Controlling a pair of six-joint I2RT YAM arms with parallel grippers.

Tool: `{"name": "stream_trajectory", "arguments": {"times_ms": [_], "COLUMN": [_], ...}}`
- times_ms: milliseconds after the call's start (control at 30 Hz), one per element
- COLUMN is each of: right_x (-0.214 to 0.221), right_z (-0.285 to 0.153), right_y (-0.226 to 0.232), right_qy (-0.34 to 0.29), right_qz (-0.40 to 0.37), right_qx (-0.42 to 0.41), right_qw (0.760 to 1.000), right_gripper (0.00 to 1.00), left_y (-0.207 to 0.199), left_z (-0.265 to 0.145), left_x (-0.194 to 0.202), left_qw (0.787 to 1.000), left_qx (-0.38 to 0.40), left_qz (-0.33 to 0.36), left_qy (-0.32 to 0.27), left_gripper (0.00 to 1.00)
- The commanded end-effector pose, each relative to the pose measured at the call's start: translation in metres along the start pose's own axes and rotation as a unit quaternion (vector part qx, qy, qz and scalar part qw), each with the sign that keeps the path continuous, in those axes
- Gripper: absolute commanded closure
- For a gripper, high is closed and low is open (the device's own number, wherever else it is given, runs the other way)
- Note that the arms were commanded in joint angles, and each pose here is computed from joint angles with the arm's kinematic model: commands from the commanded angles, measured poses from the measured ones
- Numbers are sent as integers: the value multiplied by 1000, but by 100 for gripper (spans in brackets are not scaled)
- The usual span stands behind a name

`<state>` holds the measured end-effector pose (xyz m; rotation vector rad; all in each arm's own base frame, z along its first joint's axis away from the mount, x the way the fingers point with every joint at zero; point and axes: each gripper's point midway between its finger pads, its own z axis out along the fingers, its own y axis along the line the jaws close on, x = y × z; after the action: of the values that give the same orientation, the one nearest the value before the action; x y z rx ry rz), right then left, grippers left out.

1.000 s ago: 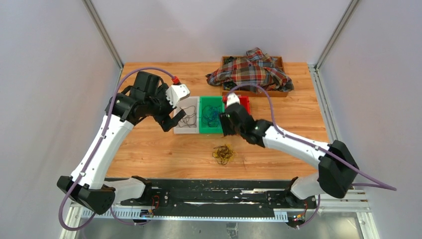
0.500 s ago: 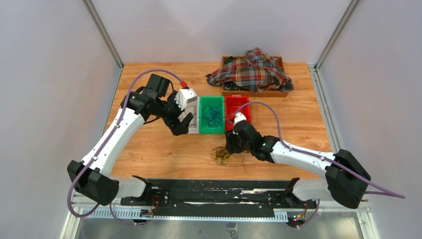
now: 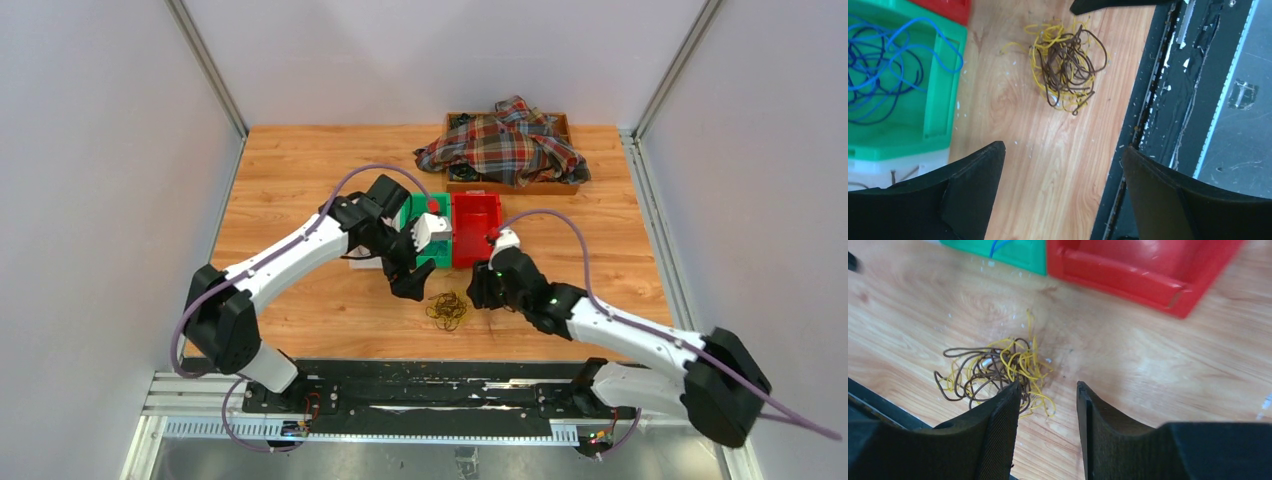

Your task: Untangle the cables

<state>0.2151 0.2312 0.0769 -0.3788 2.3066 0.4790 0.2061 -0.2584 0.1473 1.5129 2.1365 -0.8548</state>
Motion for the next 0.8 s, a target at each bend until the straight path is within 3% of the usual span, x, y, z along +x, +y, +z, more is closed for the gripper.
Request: {"name": "stream_trajectory", "arguments": {"times_ms": [0, 167, 467, 767], "right_x": [-24, -28, -23, -25], "right_z": [-23, -37, -41, -40], "right_y": [-21, -33, -35, -32], "right_qy": [-73, -112, -119, -121], "right_qz": [74, 82, 88, 87], "right_qx": [14, 19, 15, 6], "right_qw": [994, 990, 989, 989], "right_gripper": [55, 56, 61, 69], "left_y": [6, 9, 8, 12], "left_z": [17, 47, 75, 87], "left_x": [-22, -10, -8, -10], "left_qw": [999, 998, 996, 997], "left_qx": [16, 36, 35, 22], "left_qz": [41, 50, 63, 61], "left_qy": [-15, 16, 42, 47], "left_gripper": [12, 19, 24, 48]}}
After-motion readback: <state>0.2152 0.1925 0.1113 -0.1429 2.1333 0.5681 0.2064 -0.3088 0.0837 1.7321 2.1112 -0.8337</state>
